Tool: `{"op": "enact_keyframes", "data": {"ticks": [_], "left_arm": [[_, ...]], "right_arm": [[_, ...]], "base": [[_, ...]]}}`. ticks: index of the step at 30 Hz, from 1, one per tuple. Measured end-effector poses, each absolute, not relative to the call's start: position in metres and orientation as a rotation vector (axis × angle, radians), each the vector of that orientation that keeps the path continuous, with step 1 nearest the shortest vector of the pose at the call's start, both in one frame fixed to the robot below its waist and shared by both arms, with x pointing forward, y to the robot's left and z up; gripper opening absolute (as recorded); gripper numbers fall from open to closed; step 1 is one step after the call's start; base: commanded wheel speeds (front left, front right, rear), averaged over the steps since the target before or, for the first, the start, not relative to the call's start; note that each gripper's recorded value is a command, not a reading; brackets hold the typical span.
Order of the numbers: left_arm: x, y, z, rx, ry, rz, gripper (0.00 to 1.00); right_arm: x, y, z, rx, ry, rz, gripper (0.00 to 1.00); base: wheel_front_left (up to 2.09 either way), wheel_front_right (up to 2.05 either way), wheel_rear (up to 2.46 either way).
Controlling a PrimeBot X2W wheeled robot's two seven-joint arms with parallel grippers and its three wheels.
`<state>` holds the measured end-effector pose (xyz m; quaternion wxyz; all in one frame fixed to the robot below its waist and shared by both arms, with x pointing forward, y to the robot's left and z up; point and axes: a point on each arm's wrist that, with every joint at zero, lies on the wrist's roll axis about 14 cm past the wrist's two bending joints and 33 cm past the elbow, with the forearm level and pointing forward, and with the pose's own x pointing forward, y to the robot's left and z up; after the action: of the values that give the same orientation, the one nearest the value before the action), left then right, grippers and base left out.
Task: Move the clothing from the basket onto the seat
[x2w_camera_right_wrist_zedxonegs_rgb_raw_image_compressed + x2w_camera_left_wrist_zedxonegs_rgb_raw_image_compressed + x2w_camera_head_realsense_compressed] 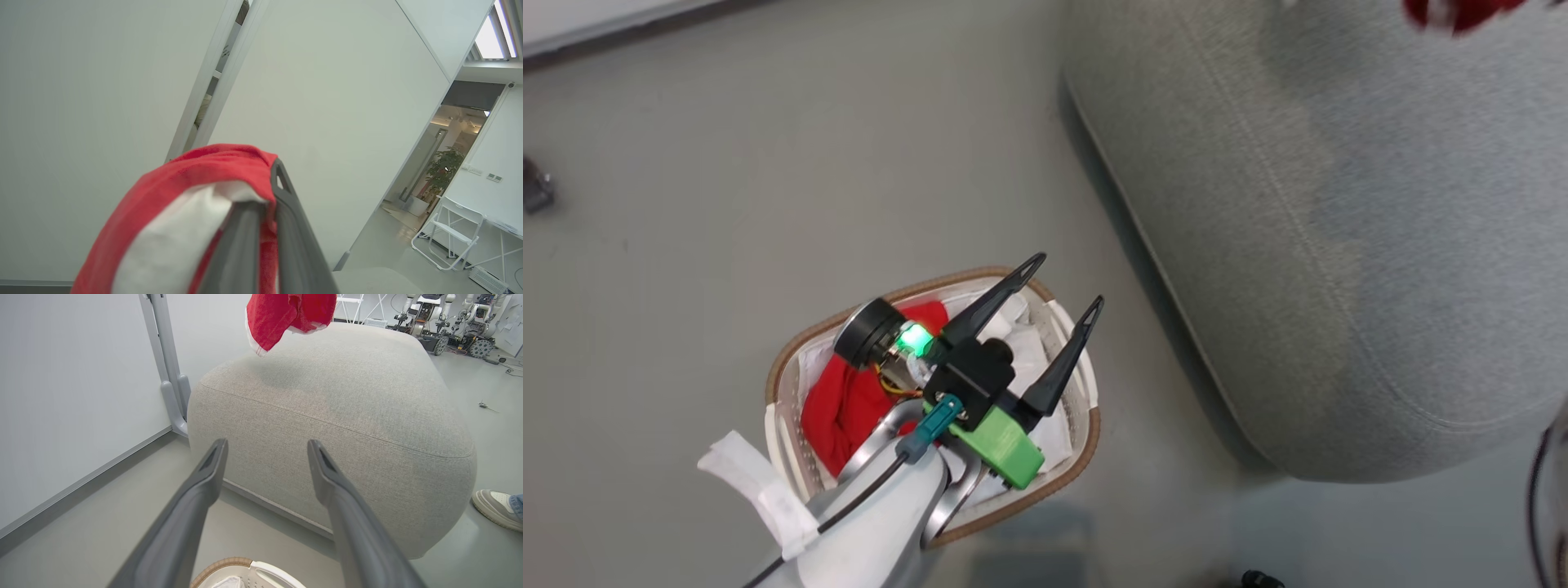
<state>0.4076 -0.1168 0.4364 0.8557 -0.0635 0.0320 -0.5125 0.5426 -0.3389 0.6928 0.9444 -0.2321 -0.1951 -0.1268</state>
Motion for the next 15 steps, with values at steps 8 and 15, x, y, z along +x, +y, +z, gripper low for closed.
{"op": "enact_keyframes", "data": {"ticks": [8, 15], "left_arm": [[0.435, -0.111, 0.423, -0.125, 0.05, -1.052, 1.0], [0.452, -0.101, 0.394, -0.128, 0.087, -1.022, 1.0]], "right_arm": [[0.59, -0.39, 0.652, -0.482, -0.273, -0.358, 0.0], [0.599, -0.406, 0.506, -0.402, 0.034, -0.376, 0.0]], "base": [[0.0, 0.0, 0.0], [0.0, 0.0, 0.0]]}}
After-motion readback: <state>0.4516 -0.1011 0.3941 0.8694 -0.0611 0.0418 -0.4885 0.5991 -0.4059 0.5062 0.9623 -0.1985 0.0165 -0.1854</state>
